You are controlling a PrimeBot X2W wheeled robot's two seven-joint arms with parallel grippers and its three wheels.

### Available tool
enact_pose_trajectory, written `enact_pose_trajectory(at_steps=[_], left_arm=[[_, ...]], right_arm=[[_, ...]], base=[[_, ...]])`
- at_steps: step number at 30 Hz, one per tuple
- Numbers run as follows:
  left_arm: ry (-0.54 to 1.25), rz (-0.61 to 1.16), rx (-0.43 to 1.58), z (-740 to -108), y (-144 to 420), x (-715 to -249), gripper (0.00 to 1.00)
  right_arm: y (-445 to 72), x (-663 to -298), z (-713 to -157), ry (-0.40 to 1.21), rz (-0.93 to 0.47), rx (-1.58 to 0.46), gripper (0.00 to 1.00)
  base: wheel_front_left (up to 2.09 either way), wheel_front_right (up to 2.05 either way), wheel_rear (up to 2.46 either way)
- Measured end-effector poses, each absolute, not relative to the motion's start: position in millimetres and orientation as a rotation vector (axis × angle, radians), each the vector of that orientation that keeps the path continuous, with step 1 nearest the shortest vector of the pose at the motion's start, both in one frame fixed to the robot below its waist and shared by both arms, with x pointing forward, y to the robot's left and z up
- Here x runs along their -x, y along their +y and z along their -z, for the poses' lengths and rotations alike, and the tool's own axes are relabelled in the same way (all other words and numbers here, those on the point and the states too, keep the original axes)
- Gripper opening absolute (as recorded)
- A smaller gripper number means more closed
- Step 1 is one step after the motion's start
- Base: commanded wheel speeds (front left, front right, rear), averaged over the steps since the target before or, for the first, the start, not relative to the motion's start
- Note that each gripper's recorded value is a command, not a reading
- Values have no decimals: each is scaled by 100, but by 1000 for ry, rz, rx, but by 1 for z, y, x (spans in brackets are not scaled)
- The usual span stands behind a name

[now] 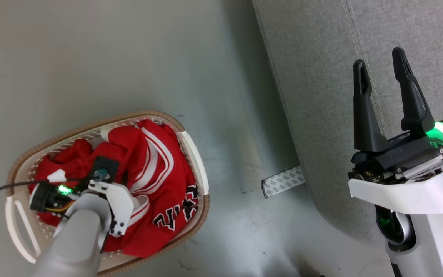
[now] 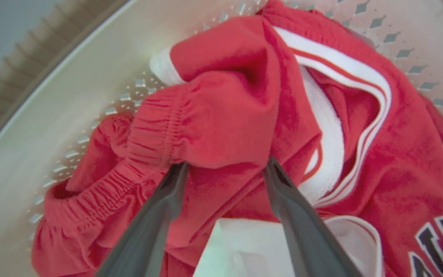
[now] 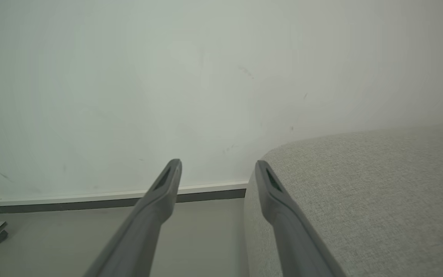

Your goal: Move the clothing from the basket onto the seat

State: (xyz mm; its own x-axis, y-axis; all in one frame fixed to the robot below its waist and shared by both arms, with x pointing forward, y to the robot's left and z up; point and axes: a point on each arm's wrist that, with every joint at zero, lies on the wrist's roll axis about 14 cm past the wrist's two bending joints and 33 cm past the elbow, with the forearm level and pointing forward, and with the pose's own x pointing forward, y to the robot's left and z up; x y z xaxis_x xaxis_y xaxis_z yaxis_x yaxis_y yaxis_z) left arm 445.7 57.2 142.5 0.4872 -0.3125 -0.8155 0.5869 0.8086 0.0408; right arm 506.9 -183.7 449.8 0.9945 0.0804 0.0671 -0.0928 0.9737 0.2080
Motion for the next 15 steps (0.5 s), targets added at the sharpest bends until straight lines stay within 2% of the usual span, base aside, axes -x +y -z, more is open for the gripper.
enact_pose_trajectory(at_steps=[1, 2, 3, 15], left_arm=[[910, 564, -336, -141, 55, -446, 24], [907, 566, -337, -139, 54, -447, 24], [906, 569, -338, -139, 53, -448, 0], [729, 529, -203, -203, 35, -461, 0]], right_arm=[[-185, -507, -449, -58, -84, -215, 100], [-186, -507, -449, -58, -80, -215, 100], [-187, -507, -449, -58, -78, -215, 100], [-191, -488, -473, -87, -54, -209, 100]], base=[[0, 0, 0], [0, 0, 0], [0, 0, 0], [0, 0, 0]])
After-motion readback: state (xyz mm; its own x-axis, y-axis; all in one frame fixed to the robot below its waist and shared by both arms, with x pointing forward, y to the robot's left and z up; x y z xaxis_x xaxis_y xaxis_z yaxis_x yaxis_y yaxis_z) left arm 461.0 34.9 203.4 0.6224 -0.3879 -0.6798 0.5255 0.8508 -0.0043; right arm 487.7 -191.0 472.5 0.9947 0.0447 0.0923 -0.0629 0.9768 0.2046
